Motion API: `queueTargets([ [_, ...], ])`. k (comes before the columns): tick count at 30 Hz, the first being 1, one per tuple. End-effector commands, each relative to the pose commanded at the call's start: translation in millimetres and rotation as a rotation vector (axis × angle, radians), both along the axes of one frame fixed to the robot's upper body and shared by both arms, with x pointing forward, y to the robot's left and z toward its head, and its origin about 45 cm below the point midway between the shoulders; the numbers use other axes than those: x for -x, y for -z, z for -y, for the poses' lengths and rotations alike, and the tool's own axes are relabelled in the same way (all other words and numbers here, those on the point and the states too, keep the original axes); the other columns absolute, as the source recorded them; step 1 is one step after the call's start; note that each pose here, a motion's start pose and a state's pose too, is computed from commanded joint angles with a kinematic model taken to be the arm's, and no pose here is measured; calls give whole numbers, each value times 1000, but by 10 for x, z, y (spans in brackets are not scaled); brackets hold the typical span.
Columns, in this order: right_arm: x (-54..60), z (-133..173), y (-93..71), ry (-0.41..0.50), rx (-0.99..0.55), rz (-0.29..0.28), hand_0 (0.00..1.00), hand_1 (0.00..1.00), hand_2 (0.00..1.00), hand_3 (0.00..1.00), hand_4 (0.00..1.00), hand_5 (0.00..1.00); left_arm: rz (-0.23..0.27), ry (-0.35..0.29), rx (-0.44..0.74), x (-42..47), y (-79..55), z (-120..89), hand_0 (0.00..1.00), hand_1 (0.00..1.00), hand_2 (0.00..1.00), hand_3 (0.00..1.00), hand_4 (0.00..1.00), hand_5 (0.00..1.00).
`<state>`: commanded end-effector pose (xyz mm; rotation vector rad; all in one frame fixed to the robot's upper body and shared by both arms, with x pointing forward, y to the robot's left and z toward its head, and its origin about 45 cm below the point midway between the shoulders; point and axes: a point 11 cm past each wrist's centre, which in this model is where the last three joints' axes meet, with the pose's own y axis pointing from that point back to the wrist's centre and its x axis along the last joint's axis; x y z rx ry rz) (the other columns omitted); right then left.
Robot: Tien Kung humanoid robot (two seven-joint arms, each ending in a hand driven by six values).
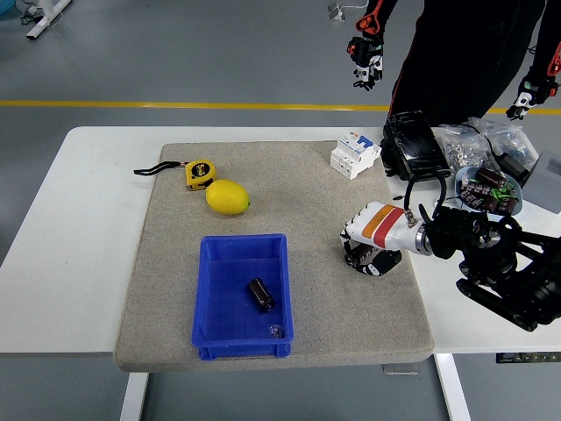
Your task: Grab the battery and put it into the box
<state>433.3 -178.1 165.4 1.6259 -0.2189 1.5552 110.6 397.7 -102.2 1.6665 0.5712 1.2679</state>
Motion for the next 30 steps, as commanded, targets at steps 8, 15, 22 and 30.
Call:
queueTargets([
  [8,-10,76,38,36,-23,-23,412,463,531,511,653,342,1,3,3,-4,3,14,579,602,631,579,624,584],
  [15,-9,96,45,46,-24,-36,342,423,493,489,625,336,1,6,3,-9,2,16,579,601,630,578,624,585],
  [22,-7,93,36,46,-32,-40,282,405,481,482,610,341,1,6,2,-7,2,12,579,604,631,578,623,585],
  [30,-1,76,8,40,-45,-33,237,388,475,475,581,335,-1,8,0,-2,0,0,579,604,630,577,622,586],
])
